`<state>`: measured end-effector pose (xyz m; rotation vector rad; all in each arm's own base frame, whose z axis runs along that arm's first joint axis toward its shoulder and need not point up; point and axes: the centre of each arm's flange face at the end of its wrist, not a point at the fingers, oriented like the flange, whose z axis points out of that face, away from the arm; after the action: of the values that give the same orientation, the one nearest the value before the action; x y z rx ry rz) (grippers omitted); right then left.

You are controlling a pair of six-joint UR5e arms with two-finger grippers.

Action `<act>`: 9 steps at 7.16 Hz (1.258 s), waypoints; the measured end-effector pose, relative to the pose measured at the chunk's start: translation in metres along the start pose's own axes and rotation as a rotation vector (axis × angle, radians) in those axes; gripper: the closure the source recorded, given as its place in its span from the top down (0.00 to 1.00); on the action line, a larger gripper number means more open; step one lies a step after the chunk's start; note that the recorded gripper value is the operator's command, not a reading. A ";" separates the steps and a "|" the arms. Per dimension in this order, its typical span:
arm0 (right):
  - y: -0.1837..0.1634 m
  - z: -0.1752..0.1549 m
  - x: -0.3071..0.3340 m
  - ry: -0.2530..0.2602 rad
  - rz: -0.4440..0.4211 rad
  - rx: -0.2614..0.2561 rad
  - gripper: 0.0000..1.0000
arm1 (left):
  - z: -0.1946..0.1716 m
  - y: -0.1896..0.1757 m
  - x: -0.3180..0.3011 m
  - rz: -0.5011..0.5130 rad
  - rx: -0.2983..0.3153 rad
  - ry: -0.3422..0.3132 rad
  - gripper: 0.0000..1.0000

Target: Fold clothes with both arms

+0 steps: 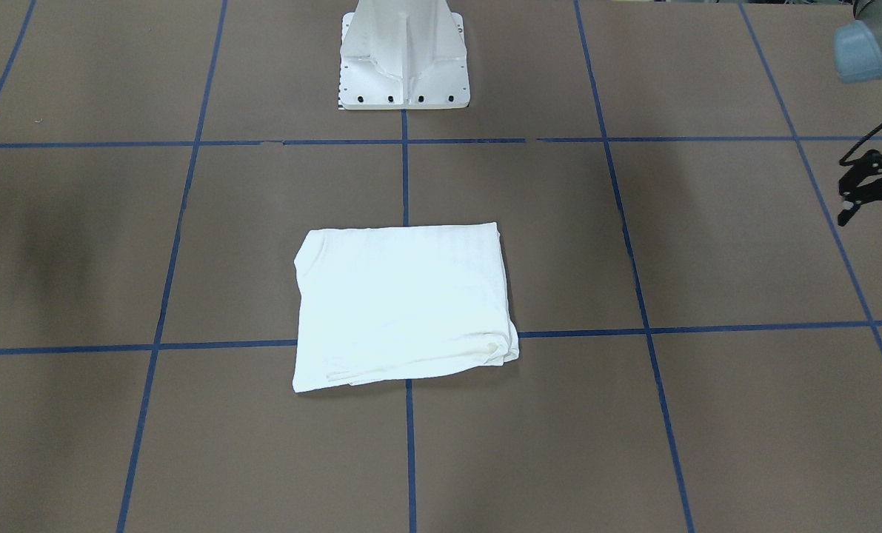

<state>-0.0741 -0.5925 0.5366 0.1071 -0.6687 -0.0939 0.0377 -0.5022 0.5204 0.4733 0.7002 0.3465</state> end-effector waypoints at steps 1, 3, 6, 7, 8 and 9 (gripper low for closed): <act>0.047 0.013 0.066 0.010 -0.010 -0.038 1.00 | -0.004 0.039 -0.046 -0.085 -0.022 -0.034 1.00; 0.118 0.002 0.149 -0.006 0.025 -0.042 1.00 | -0.008 0.082 -0.084 -0.195 -0.065 -0.054 1.00; 0.150 -0.047 0.165 -0.026 0.104 -0.028 1.00 | -0.010 0.104 -0.092 -0.224 -0.149 -0.002 1.00; 0.159 -0.045 0.167 -0.027 0.120 -0.040 1.00 | -0.013 0.108 -0.095 -0.220 -0.162 0.002 1.00; 0.164 -0.041 0.169 -0.026 0.133 -0.052 1.00 | -0.016 0.108 -0.095 -0.224 -0.170 0.002 1.00; 0.166 -0.038 0.171 -0.025 0.138 -0.060 1.00 | -0.017 0.108 -0.097 -0.243 -0.190 0.005 1.00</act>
<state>0.0919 -0.4465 0.6332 0.0021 -0.6963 0.0178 -0.0586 -0.4503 0.6171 0.2038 0.7131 0.1832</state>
